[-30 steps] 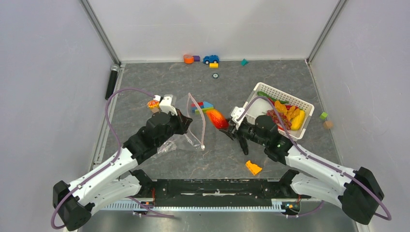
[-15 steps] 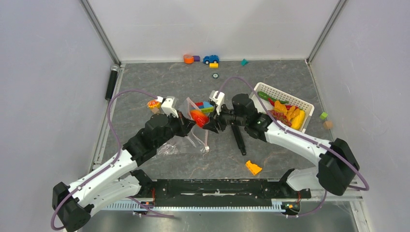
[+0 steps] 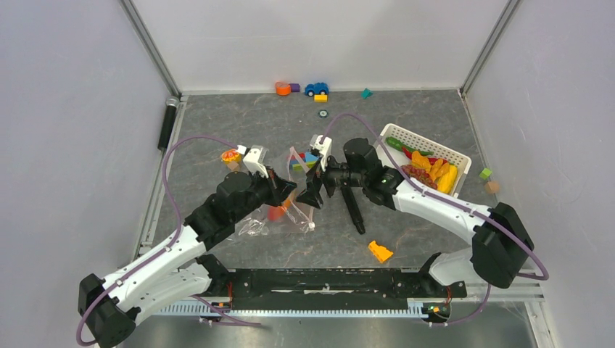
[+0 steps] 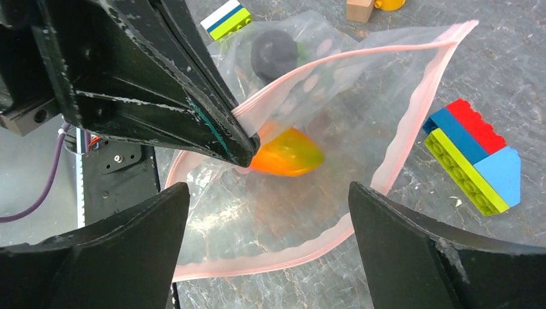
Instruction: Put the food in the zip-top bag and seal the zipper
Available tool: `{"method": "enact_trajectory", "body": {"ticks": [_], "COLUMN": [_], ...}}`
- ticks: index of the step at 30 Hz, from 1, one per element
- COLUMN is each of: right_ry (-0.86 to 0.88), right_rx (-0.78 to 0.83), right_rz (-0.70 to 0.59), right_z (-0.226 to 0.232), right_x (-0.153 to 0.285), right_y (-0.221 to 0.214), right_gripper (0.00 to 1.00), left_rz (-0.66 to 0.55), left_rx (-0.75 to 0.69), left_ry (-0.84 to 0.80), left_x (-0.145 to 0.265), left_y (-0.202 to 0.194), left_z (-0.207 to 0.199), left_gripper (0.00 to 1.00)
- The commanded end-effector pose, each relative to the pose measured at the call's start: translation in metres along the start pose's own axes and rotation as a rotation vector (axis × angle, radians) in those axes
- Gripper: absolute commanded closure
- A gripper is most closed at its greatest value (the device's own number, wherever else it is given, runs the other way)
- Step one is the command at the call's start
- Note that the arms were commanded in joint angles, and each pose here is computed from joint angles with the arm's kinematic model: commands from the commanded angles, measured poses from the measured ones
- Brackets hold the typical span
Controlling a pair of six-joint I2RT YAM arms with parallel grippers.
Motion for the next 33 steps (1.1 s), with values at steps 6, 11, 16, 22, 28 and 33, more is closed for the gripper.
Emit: {"method": "enact_trajectory", "body": {"ticks": [6, 11, 16, 22, 28, 33], "right_ry": [-0.325, -0.648, -0.902, -1.130, -1.327, -1.479], "right_rx": [0.085, -0.057, -0.274, -0.395, -0.438, -0.334], "right_rz": [-0.076, -0.056, 0.040, 0.209, 0.379, 0.560], "right_z": [-0.045, -0.108, -0.168, -0.197, -0.206, -0.228], "right_x": [0.048, 0.102, 0.158, 0.209, 0.254, 0.290], "right_y": [0.031, 0.005, -0.050, -0.112, -0.161, -0.189], "right_gripper": [0.02, 0.02, 0.02, 0.02, 0.02, 0.02], "left_rz": [-0.077, -0.082, -0.077, -0.083, -0.083, -0.077], "left_rx": [-0.020, -0.017, -0.021, -0.025, -0.031, -0.034], "left_ry": [-0.020, 0.004, 0.020, 0.029, 0.043, 0.045], "left_x": [0.004, 0.002, 0.000, 0.001, 0.000, -0.001], "left_y": [0.017, 0.017, 0.017, 0.017, 0.017, 0.016], "left_z": [-0.007, -0.003, 0.000, 0.002, 0.005, 0.005], "left_gripper": [0.98, 0.98, 0.98, 0.98, 0.98, 0.98]}}
Point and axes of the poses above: each gripper's point midway between its finger pads, its own x axis back along the fingers, its own z axis along the line the jaws close on, y = z × x, the point moved 1 cm from there along x, back along the fingers, and after that the axes turned 11 degrees about x, right-handed, at the moved point
